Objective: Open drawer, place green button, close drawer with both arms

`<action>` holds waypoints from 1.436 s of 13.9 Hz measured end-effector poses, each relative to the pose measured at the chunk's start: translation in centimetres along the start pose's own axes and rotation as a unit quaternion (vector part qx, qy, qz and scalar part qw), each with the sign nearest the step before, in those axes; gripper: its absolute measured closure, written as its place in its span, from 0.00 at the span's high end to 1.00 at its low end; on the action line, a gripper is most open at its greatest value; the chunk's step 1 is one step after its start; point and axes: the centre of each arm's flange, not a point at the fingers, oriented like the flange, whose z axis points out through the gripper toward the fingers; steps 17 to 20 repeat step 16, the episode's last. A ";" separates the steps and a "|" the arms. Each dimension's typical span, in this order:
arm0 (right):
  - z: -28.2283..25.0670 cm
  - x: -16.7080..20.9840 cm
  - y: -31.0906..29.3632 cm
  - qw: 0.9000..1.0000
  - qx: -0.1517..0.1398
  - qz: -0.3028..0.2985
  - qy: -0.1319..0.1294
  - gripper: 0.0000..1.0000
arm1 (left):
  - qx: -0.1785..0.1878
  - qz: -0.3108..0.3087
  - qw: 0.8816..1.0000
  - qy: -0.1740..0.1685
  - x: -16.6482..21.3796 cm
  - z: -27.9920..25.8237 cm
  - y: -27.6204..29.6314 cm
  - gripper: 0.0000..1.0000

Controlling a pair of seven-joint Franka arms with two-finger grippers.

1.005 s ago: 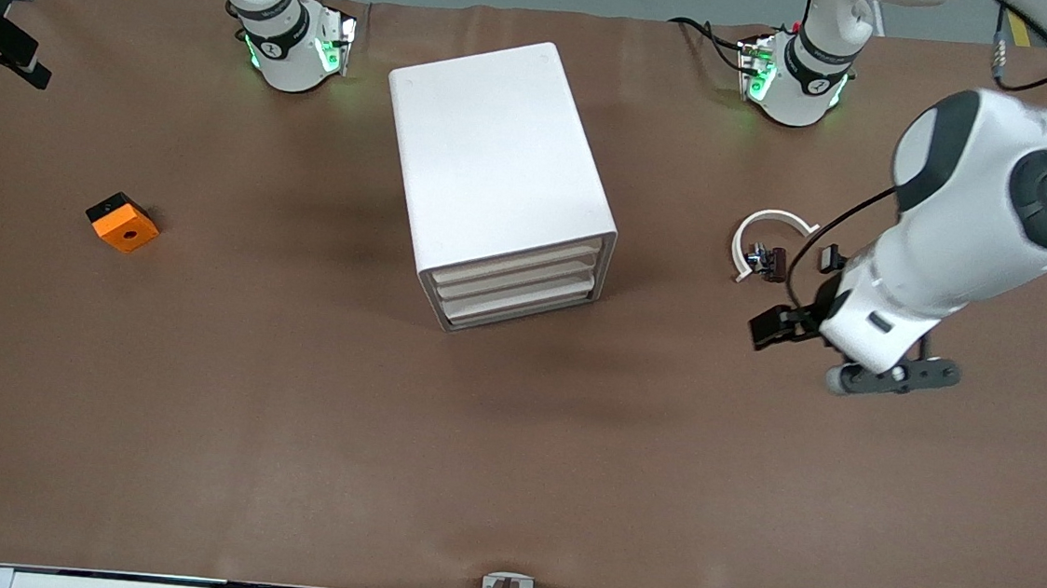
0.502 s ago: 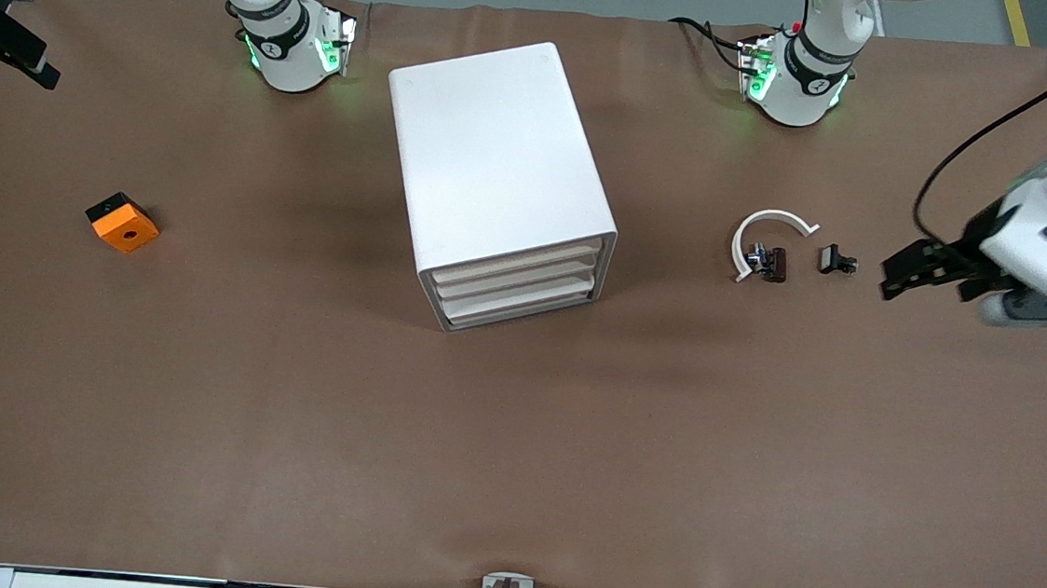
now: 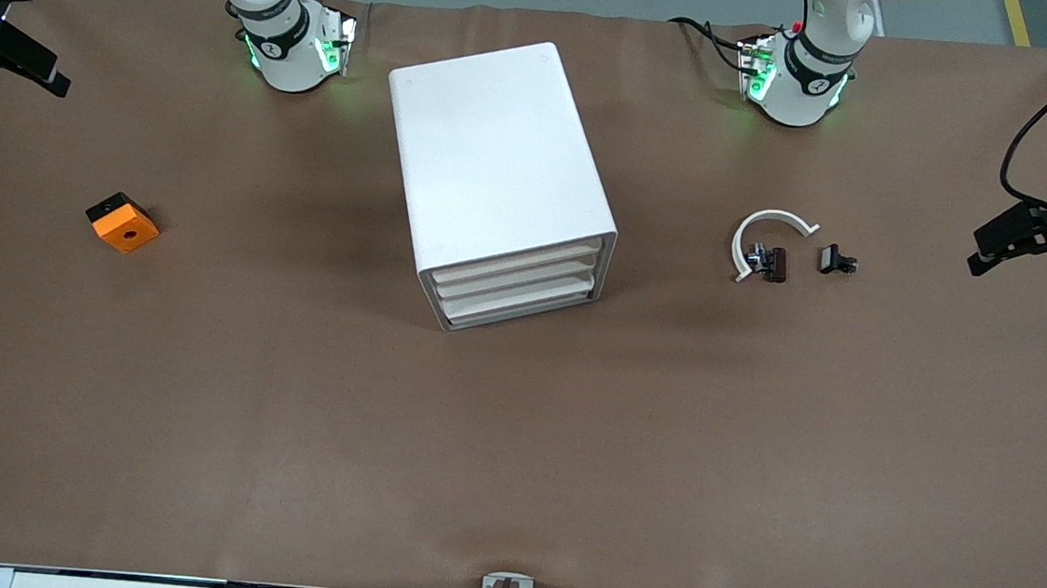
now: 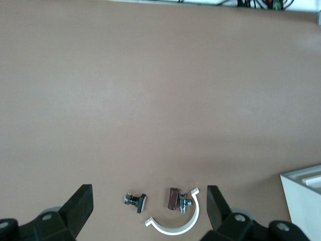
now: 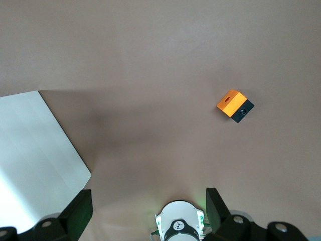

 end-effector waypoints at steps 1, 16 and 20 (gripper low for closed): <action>-0.1 0.1 0.0 1.000 0.001 0.000 0.006 1.00 | -0.001 -0.001 1.000 0.013 0.2 -1.3 -0.1 1.00; -1.4 0.8 -1.3 0.997 -0.014 -0.048 0.065 1.00 | 0.000 -0.003 1.000 -0.018 -0.1 -2.3 -0.4 1.00; -1.4 0.8 -1.3 0.997 -0.014 -0.048 0.065 1.00 | 0.000 -0.003 1.000 -0.018 -0.1 -2.3 -0.4 1.00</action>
